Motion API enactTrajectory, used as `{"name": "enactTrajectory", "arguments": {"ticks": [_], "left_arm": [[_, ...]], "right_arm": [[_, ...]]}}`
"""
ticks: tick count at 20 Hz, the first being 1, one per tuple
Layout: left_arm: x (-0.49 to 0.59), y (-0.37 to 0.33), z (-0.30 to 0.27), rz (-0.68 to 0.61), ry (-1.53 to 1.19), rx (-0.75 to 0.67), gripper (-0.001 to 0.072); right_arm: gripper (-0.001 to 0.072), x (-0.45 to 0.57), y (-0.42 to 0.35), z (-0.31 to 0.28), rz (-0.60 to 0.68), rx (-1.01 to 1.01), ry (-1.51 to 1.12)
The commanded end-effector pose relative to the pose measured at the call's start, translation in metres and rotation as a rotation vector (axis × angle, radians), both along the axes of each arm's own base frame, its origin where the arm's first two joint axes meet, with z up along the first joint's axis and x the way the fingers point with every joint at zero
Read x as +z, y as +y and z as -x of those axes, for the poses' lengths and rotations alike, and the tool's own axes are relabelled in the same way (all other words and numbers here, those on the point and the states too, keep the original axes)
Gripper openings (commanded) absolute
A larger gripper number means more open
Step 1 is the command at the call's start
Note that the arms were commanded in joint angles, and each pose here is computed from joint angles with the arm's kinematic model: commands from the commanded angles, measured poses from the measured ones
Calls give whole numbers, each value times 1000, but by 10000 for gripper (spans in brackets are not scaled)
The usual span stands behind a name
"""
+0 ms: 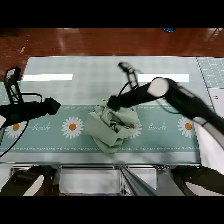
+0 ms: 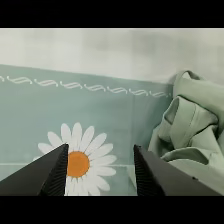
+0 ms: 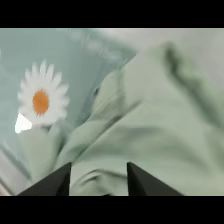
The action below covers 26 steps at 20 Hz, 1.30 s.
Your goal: Fold the shirts.
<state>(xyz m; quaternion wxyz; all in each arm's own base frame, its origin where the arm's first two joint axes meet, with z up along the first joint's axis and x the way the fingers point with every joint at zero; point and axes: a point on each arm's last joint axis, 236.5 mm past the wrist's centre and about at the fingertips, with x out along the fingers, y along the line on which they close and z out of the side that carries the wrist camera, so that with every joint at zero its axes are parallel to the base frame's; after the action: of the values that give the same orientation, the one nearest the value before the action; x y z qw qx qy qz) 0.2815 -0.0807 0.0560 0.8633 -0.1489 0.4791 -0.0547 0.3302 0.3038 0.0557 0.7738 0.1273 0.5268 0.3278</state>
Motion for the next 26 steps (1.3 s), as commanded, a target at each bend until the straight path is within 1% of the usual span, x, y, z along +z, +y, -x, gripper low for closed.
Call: {"name": "enactTrajectory", "arguments": {"ticks": [1,2,3,6,7,9,10,12,13,16,17,18,19,20,23,26], "left_arm": [[-30,-9,7,38,134,-3,506],[-40,-18,2,103,182,-4,506],[-45,-31,-4,215,221,-3,506],[-22,-79,-31,649,213,-122,506],[-17,-86,-36,738,209,-153,506],[-21,-104,-31,842,248,-246,506],[-28,-116,-24,861,282,-297,506],[-49,-145,2,859,387,-407,506],[-62,-157,19,837,459,-461,506],[-102,-171,77,670,715,-638,506],[-106,-173,86,642,752,-681,499],[-105,-176,86,637,751,-701,301],[-104,-178,78,633,723,-698,44],[-100,-178,66,625,682,-691,23],[-80,-172,34,620,573,-677,23],[-67,-159,10,626,508,-630,23]], "right_arm": [[411,56,-115,-48,22,-240,-124],[411,63,-153,-51,58,-318,-144],[411,61,-191,-46,104,-387,-143],[410,28,-254,-10,176,-509,-48],[410,13,-263,5,188,-524,-13],[410,-19,-267,31,197,-541,57],[410,-35,-264,42,196,-539,95],[410,-65,-251,62,155,-532,176],[409,-78,-246,69,132,-540,208],[409,-101,-234,83,80,-558,270],[409,-104,-232,85,77,-551,276],[409,-105,-232,87,78,-548,280],[409,-105,-230,87,74,-547,282],[409,-105,-227,88,77,-530,281],[409,-105,-202,93,85,-454,270],[409,-114,-170,85,69,-431,263]]}}
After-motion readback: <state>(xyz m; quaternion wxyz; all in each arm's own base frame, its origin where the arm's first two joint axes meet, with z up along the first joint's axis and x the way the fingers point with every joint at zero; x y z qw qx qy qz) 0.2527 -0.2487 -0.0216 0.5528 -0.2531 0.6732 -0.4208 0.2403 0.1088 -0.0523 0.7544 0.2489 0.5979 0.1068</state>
